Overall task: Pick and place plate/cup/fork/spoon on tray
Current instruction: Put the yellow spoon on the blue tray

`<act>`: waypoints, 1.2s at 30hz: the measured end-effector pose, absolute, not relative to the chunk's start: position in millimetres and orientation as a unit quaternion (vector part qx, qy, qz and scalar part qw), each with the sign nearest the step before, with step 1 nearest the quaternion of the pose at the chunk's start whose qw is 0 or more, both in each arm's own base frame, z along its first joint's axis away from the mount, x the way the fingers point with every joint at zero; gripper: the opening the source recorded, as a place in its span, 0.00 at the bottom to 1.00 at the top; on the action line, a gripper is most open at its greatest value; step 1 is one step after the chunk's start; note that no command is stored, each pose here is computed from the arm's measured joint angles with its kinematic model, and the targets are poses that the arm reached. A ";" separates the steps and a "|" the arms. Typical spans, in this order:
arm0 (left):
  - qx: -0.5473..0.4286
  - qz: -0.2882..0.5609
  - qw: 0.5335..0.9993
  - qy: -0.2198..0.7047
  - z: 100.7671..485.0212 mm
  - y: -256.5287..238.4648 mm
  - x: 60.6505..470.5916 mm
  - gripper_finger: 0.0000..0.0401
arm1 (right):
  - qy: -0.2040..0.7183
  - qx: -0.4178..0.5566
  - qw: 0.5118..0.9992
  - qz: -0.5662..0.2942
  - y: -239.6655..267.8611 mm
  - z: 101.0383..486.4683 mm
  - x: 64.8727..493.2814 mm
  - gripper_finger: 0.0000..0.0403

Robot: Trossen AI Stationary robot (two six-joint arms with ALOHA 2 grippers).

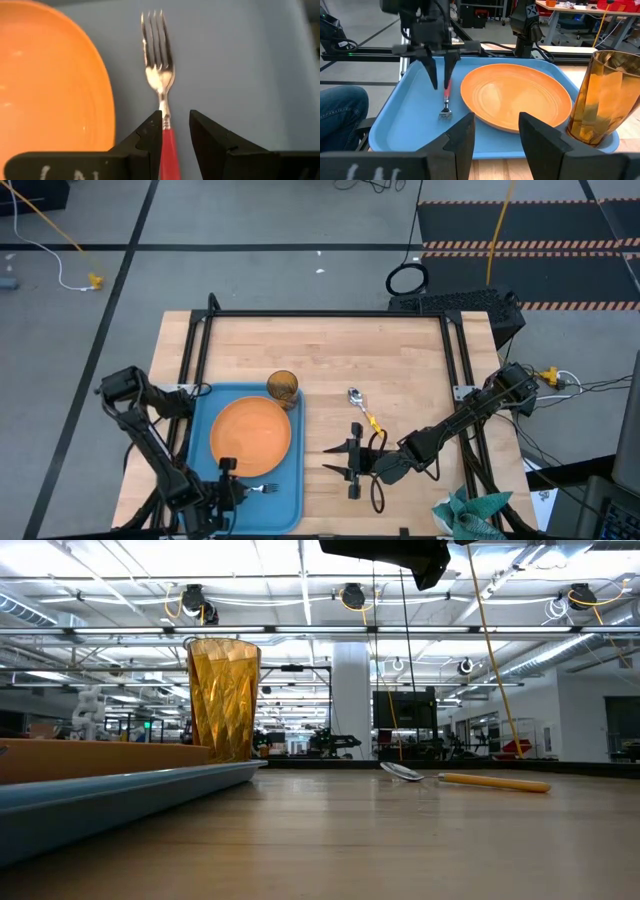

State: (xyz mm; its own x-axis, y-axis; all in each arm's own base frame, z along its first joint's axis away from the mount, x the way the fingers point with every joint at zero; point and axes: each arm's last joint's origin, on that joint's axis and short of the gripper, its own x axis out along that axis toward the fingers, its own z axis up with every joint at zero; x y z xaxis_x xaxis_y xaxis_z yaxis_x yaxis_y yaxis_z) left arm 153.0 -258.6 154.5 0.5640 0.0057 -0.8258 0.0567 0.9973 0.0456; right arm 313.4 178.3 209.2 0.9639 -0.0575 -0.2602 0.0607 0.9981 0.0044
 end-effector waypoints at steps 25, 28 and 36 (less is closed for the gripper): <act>0.039 -0.004 0.929 0.369 223.0 -223.9 187.0 0.25 | 0.306 0.064 0.939 -0.143 136.6 178.3 306.1 0.36; 0.045 0.000 0.928 0.369 223.0 -220.4 191.2 0.25 | 0.357 0.067 0.920 -0.145 124.6 180.9 297.8 0.36; 0.059 0.011 0.927 0.371 223.0 -212.1 200.2 0.25 | 0.456 0.095 0.859 -0.212 84.4 198.5 268.3 0.36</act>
